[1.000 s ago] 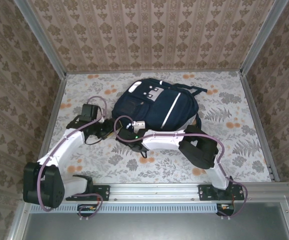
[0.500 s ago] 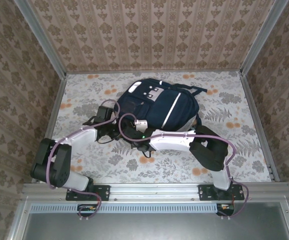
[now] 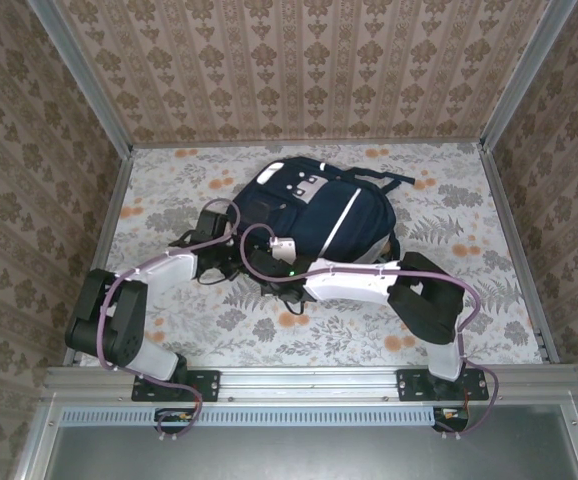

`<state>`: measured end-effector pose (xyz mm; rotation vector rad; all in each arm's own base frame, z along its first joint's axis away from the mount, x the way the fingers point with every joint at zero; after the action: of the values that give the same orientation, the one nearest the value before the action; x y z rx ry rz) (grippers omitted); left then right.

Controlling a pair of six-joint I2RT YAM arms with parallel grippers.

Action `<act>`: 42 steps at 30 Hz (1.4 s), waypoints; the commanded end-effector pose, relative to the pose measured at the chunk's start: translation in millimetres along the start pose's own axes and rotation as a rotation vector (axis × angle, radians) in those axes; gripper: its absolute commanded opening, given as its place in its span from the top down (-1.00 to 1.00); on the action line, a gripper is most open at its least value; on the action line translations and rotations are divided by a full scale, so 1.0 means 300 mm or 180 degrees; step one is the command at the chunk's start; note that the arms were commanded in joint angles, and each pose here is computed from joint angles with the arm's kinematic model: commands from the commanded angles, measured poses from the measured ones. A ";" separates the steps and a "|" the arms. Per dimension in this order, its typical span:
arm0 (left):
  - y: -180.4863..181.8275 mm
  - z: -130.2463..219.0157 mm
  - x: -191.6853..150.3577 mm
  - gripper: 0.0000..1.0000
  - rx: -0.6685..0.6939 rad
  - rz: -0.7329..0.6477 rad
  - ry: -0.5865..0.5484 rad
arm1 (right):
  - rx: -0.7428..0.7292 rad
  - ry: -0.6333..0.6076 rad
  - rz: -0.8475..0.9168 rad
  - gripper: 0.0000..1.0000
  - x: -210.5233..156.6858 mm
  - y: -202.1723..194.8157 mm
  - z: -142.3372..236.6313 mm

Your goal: Pack books, pencil case, and school supplies into a backpack

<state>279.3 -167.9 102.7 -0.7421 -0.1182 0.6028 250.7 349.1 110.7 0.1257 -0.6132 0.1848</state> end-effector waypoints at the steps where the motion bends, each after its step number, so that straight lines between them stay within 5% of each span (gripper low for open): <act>1: 0.053 0.078 0.127 1.00 0.0314 0.0127 -0.0506 | -0.0083 -0.0079 -0.0006 1.00 0.002 -0.069 0.103; 14: 0.109 0.193 0.345 1.00 0.0295 0.0390 -0.0791 | -0.0566 -0.0055 -0.0056 1.00 -0.130 -0.328 0.220; 20: 0.080 0.200 0.389 1.00 0.0251 0.0319 -0.0667 | -0.0362 -0.0050 -0.0019 1.00 -0.140 -0.326 0.233; 26: 0.027 0.247 0.250 -0.04 0.0405 0.0077 -0.0582 | 0.0046 -0.0075 0.0128 1.00 -0.081 -0.196 0.229; 34: 0.073 0.258 -0.072 -0.07 0.0556 0.0095 -0.0336 | 0.0419 -0.0123 0.0220 1.00 -0.041 -0.077 0.239; 39: 0.067 0.232 -0.229 -0.08 0.0145 0.0149 -0.0349 | 0.0561 -0.0134 0.0234 1.00 -0.031 -0.045 0.252; 42: 0.051 0.209 -0.262 -0.28 -0.0048 0.0124 -0.0459 | 0.0637 -0.0145 0.0250 1.00 -0.030 -0.033 0.260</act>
<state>176.8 -159.5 140.3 -0.6550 -0.1597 0.5749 199.9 304.8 147.6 0.2075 -0.5987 0.3003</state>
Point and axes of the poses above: each hand's point on the last joint's axis, 136 mm out from that joint toward the fingers, its own z axis back along the fingers, its own y axis along the line the jaws close on, x = y × z, the point moved 5 cm from there along z, back along the fingers, and after that the axes turned 11 degrees about z, right-handed, at the moved point
